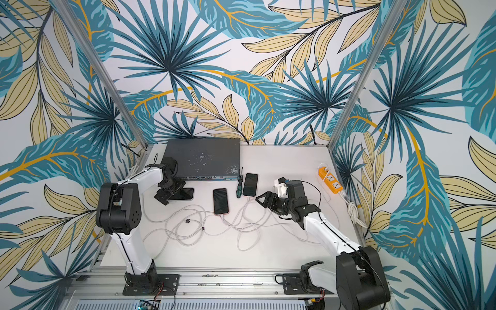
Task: Plug the charging cable into the phone
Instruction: Pick up the phone at the center of the board.
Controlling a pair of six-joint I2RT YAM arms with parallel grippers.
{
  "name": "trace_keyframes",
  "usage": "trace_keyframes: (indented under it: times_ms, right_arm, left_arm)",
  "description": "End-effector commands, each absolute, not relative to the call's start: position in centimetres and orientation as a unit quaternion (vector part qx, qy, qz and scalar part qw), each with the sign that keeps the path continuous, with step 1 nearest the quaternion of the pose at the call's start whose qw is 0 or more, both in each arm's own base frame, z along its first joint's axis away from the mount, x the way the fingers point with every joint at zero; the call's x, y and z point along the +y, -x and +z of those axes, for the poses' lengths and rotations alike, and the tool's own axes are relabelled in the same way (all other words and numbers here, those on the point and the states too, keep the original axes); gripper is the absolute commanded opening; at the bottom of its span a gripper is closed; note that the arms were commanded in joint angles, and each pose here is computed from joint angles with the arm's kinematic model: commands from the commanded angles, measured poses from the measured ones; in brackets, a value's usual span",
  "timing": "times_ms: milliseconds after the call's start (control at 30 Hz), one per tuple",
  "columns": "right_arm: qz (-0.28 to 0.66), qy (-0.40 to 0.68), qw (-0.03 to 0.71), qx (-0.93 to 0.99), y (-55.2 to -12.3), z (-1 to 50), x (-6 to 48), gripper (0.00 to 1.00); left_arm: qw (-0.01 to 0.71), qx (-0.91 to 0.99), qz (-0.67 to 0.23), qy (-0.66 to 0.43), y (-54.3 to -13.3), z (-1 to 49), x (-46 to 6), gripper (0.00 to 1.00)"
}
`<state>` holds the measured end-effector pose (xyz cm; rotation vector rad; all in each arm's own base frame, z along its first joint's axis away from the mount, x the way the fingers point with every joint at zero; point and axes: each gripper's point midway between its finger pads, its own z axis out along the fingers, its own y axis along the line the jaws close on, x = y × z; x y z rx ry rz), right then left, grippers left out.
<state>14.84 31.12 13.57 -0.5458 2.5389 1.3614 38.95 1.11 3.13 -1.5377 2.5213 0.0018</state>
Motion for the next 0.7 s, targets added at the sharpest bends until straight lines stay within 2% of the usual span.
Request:
trace_keyframes:
  times_ms: [0, 467, 667]
  right_arm:
    - [0.464, 0.196, 0.103, 0.857, -14.4, 13.5, 31.1, 0.75]
    - [0.467, 0.198, 0.103, 0.856, -14.0, 13.2, 30.8, 0.75]
    - [0.468, 0.200, 0.101, 0.855, -13.8, 13.3, 30.6, 0.75]
  left_arm:
    - [0.071, 0.837, 0.038, 0.541, -37.3, 2.9, 1.7, 1.00]
    - [0.081, 0.819, 0.019, 0.568, -38.6, 5.0, 0.1, 1.00]
    - [0.073, 0.806, -0.006, 0.588, -39.3, 4.4, -0.9, 1.00]
